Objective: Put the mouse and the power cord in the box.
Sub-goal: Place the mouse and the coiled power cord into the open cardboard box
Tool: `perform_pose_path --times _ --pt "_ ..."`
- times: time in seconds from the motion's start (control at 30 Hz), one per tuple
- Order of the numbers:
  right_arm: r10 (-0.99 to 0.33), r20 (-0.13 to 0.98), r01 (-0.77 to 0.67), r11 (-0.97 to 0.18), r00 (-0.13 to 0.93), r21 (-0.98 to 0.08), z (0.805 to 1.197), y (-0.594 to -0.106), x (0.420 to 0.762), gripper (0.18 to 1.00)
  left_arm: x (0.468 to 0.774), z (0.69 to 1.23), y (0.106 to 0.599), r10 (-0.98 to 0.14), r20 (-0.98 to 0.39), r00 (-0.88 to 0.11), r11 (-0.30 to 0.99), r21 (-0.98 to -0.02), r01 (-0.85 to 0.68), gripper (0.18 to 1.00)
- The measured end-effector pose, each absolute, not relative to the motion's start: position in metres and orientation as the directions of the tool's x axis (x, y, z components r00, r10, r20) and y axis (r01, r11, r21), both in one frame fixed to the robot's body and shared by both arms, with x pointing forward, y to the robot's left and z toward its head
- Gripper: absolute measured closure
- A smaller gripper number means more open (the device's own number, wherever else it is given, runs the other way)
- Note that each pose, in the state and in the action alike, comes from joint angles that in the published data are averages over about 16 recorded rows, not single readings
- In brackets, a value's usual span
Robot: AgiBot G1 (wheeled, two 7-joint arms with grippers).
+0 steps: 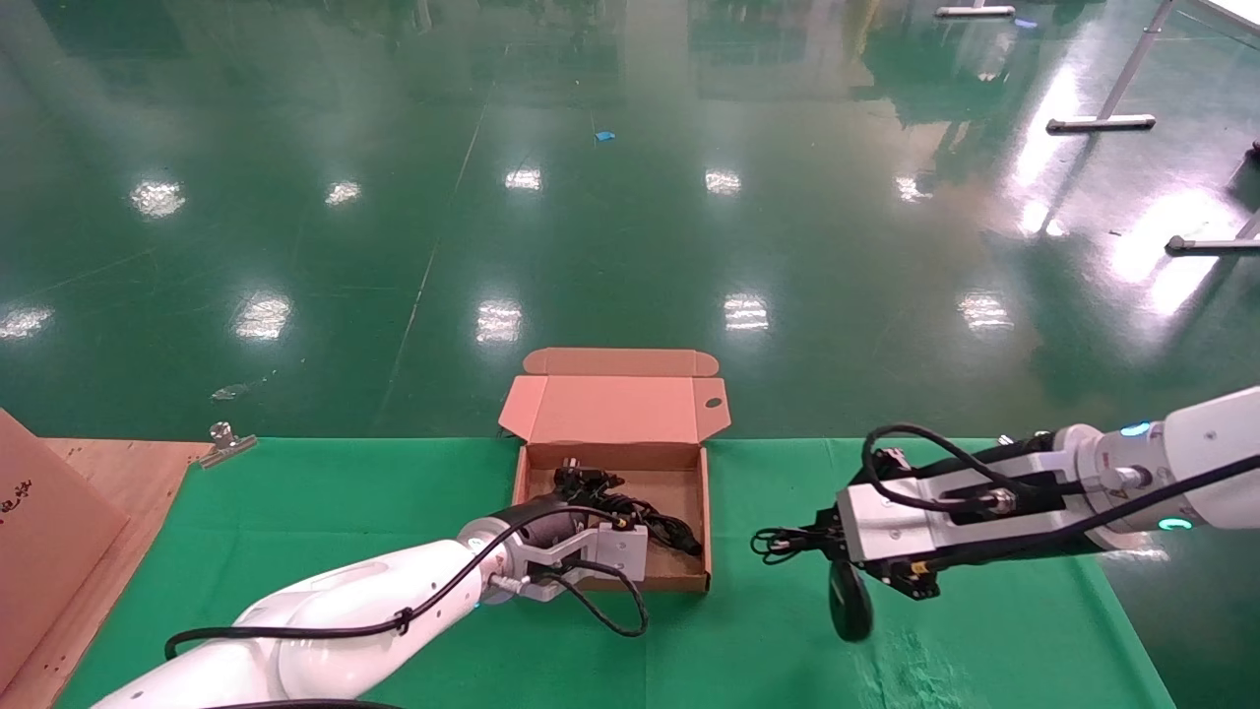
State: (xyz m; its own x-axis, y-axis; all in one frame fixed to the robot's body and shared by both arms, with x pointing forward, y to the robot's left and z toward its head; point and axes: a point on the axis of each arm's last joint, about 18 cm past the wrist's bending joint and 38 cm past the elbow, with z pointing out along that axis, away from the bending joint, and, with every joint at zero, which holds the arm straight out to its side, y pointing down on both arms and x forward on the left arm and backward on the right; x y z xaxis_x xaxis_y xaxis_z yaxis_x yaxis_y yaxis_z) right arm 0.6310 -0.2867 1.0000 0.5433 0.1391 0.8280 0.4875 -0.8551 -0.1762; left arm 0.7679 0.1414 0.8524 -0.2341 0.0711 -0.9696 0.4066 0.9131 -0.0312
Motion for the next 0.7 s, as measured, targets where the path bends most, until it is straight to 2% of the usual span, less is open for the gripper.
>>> perform_pose_path --times 0.3,0.7 --pt "0.164 0.852 0.527 -0.837 0.498 -0.146 1.027 -0.255 0.63 0.957 0.752 0.891 0.165 0.06 -0.968 -0.243 0.874 -0.067 0.482 0.568" --pt "0.215 0.87 0.587 -0.803 0.444 -0.101 1.057 -0.175 0.646 0.957 0.68 0.953 0.251 -0.043 -0.98 -0.196 0.762 -0.159 0.628 0.325"
